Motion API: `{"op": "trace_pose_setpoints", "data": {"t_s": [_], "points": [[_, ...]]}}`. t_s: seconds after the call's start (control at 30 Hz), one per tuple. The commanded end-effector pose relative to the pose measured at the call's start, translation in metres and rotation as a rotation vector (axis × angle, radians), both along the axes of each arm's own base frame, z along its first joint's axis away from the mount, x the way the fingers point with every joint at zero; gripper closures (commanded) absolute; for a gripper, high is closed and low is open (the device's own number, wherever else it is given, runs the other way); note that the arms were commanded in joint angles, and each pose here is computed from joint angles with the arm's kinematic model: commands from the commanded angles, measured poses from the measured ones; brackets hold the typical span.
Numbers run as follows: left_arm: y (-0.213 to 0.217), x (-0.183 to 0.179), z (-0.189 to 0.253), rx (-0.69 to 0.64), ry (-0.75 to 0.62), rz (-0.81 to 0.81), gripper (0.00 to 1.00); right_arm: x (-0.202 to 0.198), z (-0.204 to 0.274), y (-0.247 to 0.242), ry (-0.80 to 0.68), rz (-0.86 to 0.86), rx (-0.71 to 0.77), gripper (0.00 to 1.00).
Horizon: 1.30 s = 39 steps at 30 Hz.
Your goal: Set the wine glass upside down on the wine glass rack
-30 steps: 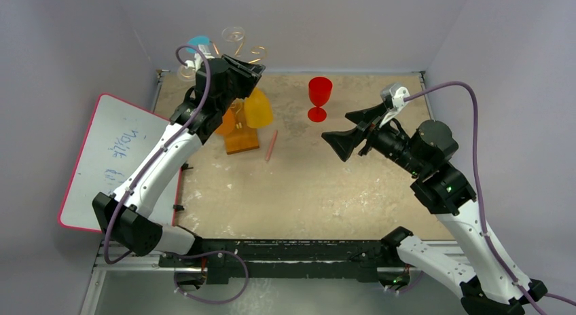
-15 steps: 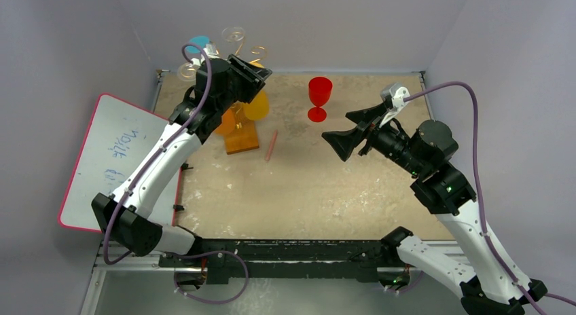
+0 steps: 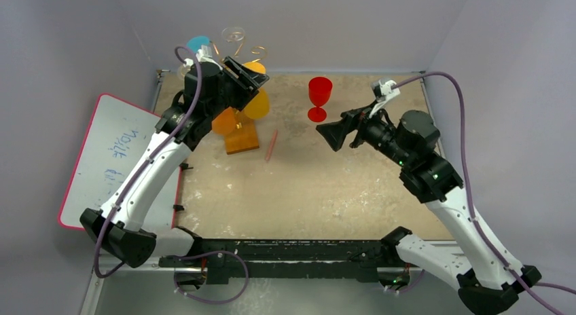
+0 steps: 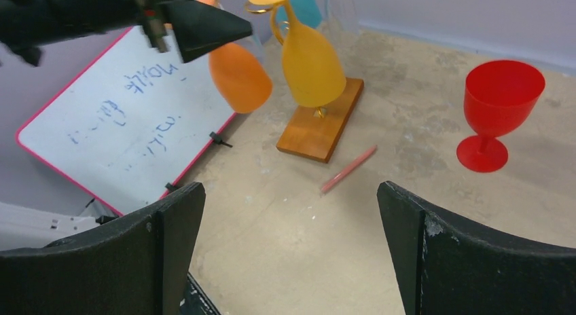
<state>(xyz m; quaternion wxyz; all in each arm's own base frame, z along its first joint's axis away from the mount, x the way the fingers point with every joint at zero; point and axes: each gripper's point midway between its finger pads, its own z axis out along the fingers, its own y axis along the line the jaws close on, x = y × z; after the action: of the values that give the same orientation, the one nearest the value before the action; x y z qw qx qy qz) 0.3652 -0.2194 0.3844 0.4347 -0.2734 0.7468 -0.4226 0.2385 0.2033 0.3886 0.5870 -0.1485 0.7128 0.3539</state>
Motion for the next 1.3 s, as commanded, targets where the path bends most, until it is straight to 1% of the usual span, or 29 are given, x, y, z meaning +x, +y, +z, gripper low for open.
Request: {"op": "trace_pose_setpoints", "data": {"t_s": [0.0,0.13,0.23,0.33,0.4,0.47,0.53,0.63,0.73,0.83,0.87,0.97,1.1,1.27], "points": [[0.013,-0.025,0.030,0.084,-0.083,-0.043,0.44,0.020,0.008,0.003,0.021,-0.068,0.048,0.00],[0.028,-0.041,0.038,0.185,-0.116,-0.047,0.39,0.057,-0.011,-0.002,0.070,-0.206,0.007,0.00],[0.038,-0.053,0.040,0.247,-0.139,-0.053,0.36,0.085,-0.020,-0.006,0.080,-0.307,-0.023,0.00],[0.042,-0.065,0.040,0.303,-0.182,-0.094,0.35,0.107,-0.021,-0.004,0.003,-0.321,-0.108,0.06],[0.045,-0.073,0.041,0.345,-0.215,-0.121,0.35,0.121,-0.020,-0.002,-0.054,-0.317,-0.184,0.14],[0.050,-0.082,0.038,0.403,-0.250,-0.149,0.34,0.135,-0.021,-0.001,-0.098,-0.322,-0.260,0.26],[0.053,-0.090,0.032,0.466,-0.288,-0.185,0.30,0.148,-0.026,0.003,-0.131,-0.313,-0.328,0.37],[0.050,-0.102,0.018,0.520,-0.332,-0.269,0.22,0.168,-0.044,0.007,-0.120,-0.303,-0.428,0.45],[0.046,-0.112,0.007,0.522,-0.365,-0.320,0.18,0.186,-0.064,0.012,-0.084,-0.279,-0.494,0.47],[0.044,-0.118,0.003,0.498,-0.387,-0.331,0.03,0.204,-0.082,0.019,-0.029,-0.233,-0.550,0.49],[0.045,-0.121,0.002,0.490,-0.395,-0.329,0.00,0.209,-0.089,0.020,-0.018,-0.221,-0.571,0.49],[0.049,-0.129,0.003,0.475,-0.420,-0.318,0.00,0.225,-0.103,0.019,-0.005,-0.219,-0.612,0.49],[0.064,-0.133,0.007,0.500,-0.438,-0.252,0.00,0.242,-0.122,0.017,0.027,-0.194,-0.647,0.49],[0.066,-0.139,0.010,0.532,-0.468,-0.271,0.02,0.255,-0.149,0.013,0.070,-0.157,-0.702,0.50]]}}
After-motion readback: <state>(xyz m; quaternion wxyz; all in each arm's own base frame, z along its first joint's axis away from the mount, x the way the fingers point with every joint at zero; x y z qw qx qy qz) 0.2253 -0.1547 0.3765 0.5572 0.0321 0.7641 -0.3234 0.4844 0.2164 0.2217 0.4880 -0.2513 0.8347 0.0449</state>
